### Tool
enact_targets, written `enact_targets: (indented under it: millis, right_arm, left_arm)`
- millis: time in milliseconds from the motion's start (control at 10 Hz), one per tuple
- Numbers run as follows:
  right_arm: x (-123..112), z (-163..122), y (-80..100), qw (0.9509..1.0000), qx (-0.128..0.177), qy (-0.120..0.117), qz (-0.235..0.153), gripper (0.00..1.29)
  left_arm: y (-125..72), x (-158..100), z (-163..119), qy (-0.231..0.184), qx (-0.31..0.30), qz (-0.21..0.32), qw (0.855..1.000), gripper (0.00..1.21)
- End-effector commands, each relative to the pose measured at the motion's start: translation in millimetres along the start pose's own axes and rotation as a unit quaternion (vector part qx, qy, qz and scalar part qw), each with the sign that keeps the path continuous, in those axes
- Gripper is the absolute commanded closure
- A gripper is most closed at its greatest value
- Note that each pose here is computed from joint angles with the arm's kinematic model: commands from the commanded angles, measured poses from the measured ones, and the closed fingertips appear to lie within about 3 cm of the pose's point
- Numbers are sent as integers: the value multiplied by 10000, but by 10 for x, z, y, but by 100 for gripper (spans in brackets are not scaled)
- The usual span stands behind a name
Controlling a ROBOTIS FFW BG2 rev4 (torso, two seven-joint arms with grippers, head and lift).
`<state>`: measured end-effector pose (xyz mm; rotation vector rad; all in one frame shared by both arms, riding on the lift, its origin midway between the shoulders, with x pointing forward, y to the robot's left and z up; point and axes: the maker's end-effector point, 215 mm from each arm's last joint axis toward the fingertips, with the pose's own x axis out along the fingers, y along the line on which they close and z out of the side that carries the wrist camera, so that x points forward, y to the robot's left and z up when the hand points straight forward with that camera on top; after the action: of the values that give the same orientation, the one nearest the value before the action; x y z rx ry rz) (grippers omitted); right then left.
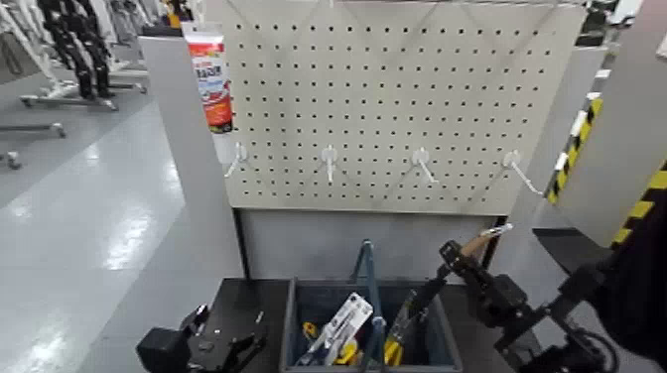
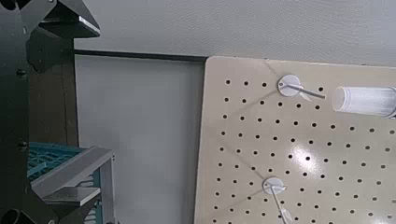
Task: Put the tool with the wooden handle into the crate.
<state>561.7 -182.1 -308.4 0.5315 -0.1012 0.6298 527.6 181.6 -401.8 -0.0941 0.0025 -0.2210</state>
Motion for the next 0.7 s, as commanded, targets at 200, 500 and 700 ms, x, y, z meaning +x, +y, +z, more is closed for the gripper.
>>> enact_targets:
  millis: [200,500,700]
  right_arm:
    - [80,-504,36,9981,413,446,-137,111]
    - [141,-666,102,9958,566,709,-140,110]
    - [146,-700,120,9947,593,824,-133,101]
  left_arm:
    - [0,0,0,0,0,0,10000,11]
    - [2,0,1,-2,-15,3,10000,11]
    - [12,-1,3,-4,-21,13,10000,11]
